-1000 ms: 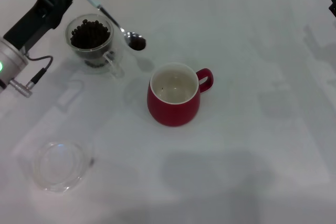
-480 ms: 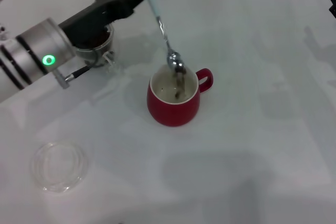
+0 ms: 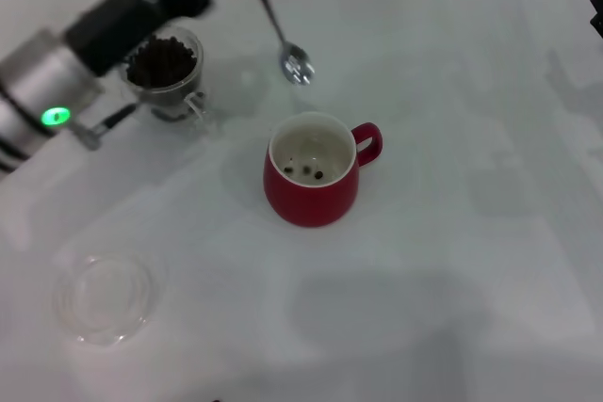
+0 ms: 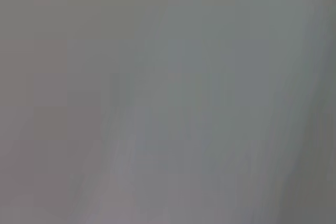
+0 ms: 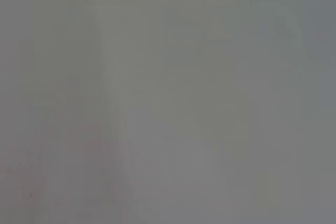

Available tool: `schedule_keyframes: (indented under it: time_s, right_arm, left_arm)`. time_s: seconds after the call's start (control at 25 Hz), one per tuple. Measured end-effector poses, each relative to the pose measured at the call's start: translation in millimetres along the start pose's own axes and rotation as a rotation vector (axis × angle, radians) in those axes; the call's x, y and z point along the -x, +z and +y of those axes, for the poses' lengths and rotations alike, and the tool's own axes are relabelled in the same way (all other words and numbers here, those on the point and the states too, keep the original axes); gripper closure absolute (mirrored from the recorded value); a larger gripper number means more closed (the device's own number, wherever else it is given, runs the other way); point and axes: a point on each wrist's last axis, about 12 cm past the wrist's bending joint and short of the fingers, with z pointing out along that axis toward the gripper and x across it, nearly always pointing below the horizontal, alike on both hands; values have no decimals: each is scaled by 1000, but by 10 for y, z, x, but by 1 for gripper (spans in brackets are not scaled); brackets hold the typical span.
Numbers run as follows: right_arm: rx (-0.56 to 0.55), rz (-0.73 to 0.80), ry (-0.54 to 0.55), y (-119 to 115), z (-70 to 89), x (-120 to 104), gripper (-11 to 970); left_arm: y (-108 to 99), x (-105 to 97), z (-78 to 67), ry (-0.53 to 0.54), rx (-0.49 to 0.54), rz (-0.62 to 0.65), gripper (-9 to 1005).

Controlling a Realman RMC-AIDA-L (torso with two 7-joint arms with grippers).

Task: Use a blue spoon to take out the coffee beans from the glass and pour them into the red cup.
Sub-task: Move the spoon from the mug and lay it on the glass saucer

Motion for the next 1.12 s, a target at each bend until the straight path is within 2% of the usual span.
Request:
schedule_keyframes:
  time_s: [0.12,0.24,0.32,0.36,0.4,0.44,0.52,0.68,0.88,1.12]
  right_arm:
    - [0,-3,1,13,1,6,97]
    - [2,-5,1,37,8,13,98]
    - [4,-8,0,46,11,18,98]
    - [4,-10,-1,50,11,22,98]
    - [4,-12,-1,54,11,25,98]
    - [2,-15,-1,57,7,30,98]
    - [-7,-22,0,62,-5,41,98]
    - [-30,-30,-1,52,-47,55,99]
    - [-36,-39,-3,81,-56,75,98]
    - [-22,-49,-5,145,-30,99,99]
  left_arm:
    - [-298,80,20,-73,51,-126,861]
    - [-738,118,40,-221,111,-200,861]
    - [-973,118,36,-301,142,-208,861]
    - [-973,118,36,-301,142,-208,861]
    - [-1338,111,37,-436,212,-194,861]
    - [-1338,111,37,-436,212,-194,861]
    - [-1778,136,26,-526,311,-150,861]
    - [-2190,188,-20,-557,395,-108,861]
    - [-2271,116,-40,-579,435,-62,861]
    - [-2163,-65,9,-615,467,97,861]
